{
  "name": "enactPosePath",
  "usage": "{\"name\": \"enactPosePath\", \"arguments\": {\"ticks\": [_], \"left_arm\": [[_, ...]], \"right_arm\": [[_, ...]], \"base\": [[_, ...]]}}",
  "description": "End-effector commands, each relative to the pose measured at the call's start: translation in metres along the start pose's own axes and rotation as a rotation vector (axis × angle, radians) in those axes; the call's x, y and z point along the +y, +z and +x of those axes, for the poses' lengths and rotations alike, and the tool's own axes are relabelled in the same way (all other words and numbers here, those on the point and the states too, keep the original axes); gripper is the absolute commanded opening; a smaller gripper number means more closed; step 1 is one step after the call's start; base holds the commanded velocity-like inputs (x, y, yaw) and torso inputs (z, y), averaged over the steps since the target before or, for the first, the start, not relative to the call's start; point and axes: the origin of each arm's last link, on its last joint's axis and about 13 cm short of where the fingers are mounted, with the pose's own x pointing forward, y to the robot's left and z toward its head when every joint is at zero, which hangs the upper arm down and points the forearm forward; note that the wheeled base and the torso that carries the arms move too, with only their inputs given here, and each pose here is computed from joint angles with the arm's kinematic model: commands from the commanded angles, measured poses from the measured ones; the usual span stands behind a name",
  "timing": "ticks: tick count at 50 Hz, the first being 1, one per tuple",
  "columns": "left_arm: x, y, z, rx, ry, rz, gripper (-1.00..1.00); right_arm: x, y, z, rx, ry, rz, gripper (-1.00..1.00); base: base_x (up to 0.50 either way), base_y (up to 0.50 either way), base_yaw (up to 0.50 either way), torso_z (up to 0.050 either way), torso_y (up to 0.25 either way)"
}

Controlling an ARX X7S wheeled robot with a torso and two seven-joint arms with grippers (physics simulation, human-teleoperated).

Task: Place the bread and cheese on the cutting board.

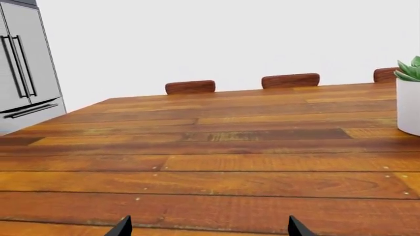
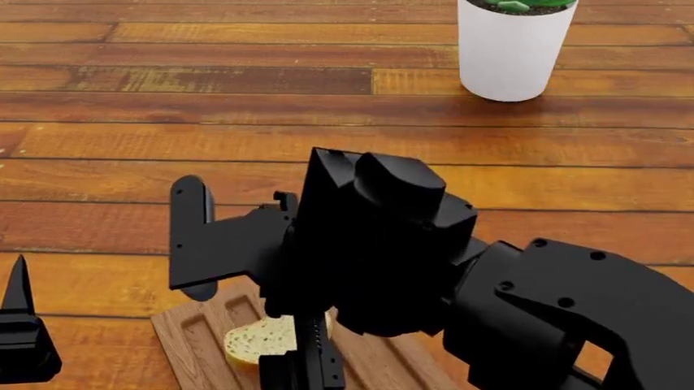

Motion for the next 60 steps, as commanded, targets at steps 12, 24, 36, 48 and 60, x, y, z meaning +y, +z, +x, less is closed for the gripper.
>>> {"name": "enactPosePath", "arguments": {"ticks": [12, 24, 36, 48, 60], "left_arm": [[-0.001, 0.002, -0.003, -0.01, -0.027, -0.019, 1.0], [-0.003, 0.0, -0.003, -0.01, -0.059, 0.006, 1.0], [-0.01, -0.007, -0.003, -0.027, -0.117, 0.035, 1.0], [-0.012, -0.016, -0.001, -0.025, -0.114, 0.026, 1.0], [-0.006, -0.016, -0.001, -0.023, -0.082, 0.027, 1.0]], "right_arm": [[0.004, 0.009, -0.021, -0.018, -0.03, -0.048, 1.0], [0.052, -0.018, -0.061, -0.225, -0.263, 0.104, 1.0], [0.128, -0.038, -0.042, -0.633, -1.161, 0.439, 1.0], [0.188, -0.035, 0.005, -0.856, -1.522, 0.774, 1.0], [0.222, -0.053, -0.009, -0.631, -1.655, 0.841, 1.0]], "base": [[0.0, 0.0, 0.0, 0.0, 0.0], [0.0, 0.0, 0.0, 0.0, 0.0], [0.0, 0.0, 0.0, 0.0, 0.0], [0.0, 0.0, 0.0, 0.0, 0.0], [0.0, 0.0, 0.0, 0.0, 0.0]]}}
